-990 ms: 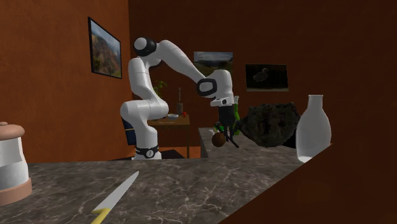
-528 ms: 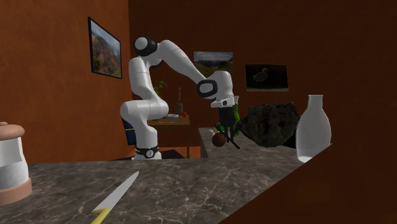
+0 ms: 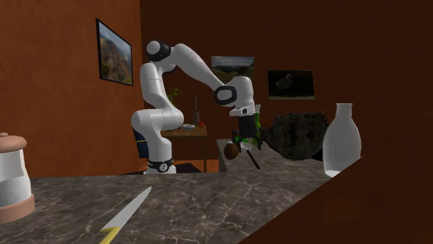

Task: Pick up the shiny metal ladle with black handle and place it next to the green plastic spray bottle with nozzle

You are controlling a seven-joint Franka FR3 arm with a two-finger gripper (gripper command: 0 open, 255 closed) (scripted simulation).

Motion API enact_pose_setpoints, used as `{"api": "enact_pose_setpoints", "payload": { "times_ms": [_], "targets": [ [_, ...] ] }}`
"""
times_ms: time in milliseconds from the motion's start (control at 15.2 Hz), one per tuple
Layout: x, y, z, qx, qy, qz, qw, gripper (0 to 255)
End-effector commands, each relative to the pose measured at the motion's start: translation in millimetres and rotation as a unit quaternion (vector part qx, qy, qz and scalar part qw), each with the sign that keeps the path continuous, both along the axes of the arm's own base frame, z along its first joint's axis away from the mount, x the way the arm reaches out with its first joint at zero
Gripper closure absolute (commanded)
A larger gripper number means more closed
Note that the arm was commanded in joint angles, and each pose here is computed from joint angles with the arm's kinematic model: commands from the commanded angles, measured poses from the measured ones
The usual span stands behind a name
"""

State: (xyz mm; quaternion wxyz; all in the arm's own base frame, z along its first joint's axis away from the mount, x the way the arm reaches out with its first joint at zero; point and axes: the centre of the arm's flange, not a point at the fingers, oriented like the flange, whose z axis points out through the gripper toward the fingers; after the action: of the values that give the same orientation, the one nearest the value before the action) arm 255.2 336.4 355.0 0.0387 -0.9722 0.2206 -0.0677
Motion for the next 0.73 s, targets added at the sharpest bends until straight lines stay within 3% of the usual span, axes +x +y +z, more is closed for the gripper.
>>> {"api": "enact_pose_setpoints", "payload": {
  "times_ms": [0, 132, 660],
  "targets": [
    [-3.6, -2.6, 16.2, -0.003, 0.004, -0.001, 1.0, 0],
    [-6.9, -3.5, 39.6, -0.003, 0.004, -0.001, 1.0, 0],
    [-6.9, -3.5, 39.6, -0.003, 0.004, -0.001, 1.0, 0]
  ]
}}
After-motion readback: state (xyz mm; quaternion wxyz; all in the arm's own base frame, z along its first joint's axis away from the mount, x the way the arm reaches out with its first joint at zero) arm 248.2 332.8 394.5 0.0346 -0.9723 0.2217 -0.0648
